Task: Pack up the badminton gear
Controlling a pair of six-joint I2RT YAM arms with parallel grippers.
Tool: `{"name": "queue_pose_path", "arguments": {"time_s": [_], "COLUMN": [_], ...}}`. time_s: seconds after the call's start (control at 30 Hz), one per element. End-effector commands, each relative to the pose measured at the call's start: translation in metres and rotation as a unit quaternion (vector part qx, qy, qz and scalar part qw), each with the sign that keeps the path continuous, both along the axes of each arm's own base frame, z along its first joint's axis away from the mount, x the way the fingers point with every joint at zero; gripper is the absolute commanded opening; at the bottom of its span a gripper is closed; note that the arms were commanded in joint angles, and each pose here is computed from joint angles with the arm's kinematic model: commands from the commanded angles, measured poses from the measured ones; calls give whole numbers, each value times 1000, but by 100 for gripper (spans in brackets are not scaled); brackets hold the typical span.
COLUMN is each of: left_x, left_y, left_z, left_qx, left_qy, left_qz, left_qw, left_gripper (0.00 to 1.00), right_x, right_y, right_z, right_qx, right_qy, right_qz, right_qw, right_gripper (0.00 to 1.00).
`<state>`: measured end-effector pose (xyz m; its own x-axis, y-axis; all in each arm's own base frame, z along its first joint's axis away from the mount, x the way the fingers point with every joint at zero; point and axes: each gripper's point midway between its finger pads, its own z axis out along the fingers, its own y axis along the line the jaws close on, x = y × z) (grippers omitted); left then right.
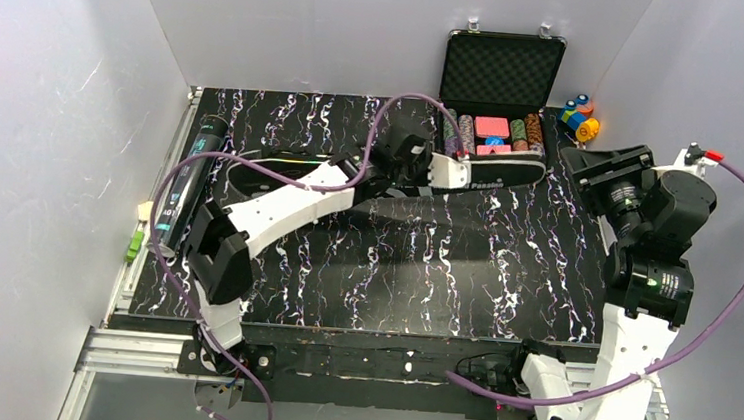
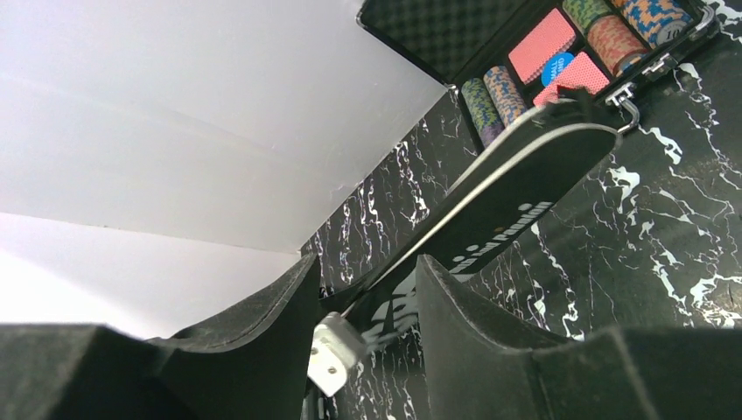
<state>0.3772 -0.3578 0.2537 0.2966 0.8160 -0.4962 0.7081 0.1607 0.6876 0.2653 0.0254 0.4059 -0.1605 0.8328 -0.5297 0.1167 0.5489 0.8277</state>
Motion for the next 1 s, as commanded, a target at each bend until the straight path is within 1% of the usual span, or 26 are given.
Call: {"name": "queue_pose_path", "arguments": {"time_s": [0.0, 0.07, 0.2, 0.3, 0.4, 0.53, 0.57, 0.6, 0.63, 0.67, 0.7, 0.73, 0.77, 0.87, 0.97], "left_x": [5, -9, -48, -70, -87, -107, -111, -115, -119, -122, -124, -125, -125, -123, -108], "left_y": [-21, -26, -32, -31, -22, -10, -7, -7, -5, -4, -3, -3, -2, 0, 13], "left_z": [50, 21, -41, -70, -102, -144, -150, -154, -157, -158, -156, -154, -150, -134, -107], "left_qx": [-32, -22, -7, -12, -6, 9, 10, 7, 4, -2, -12, -22, -33, -69, -119], "left_qy": [-88, -60, 5, 59, 125, 206, 220, 233, 245, 252, 256, 257, 256, 278, 301], "left_qz": [-37, -44, -52, -38, -12, 27, 37, 40, 45, 48, 52, 55, 56, 65, 99], "left_qw": [995, 997, 999, 997, 992, 978, 975, 972, 969, 967, 965, 965, 964, 956, 941], "left_gripper": [0, 0, 0, 0, 0, 1, 7, 16, 24, 39, 63, 90, 97, 98, 98], "right_x": [2, 2, 5, 8, 13, 22, 24, 26, 28, 31, 32, 33, 35, 39, 46], "right_y": [-4, -4, -4, -2, 0, 9, 10, 11, 12, 12, 11, 10, 8, 1, -7], "right_z": [-7, -12, -26, -39, -55, -84, -92, -100, -108, -116, -121, -126, -130, -137, -137], "right_qx": [3, 2, 2, 7, 13, 17, 15, 13, 9, 5, 0, -8, -16, -41, -65], "right_qy": [3, 8, 20, 31, 41, 55, 67, 77, 89, 99, 107, 110, 113, 122, 123], "right_qz": [-10, -11, -6, 0, 10, 45, 53, 62, 69, 74, 77, 77, 76, 66, 53], "right_qw": [1000, 1000, 1000, 1000, 999, 997, 996, 995, 994, 992, 991, 991, 991, 989, 989], "right_gripper": [52, 51, 51, 51, 51, 59, 62, 66, 68, 70, 72, 75, 77, 80, 81]}}
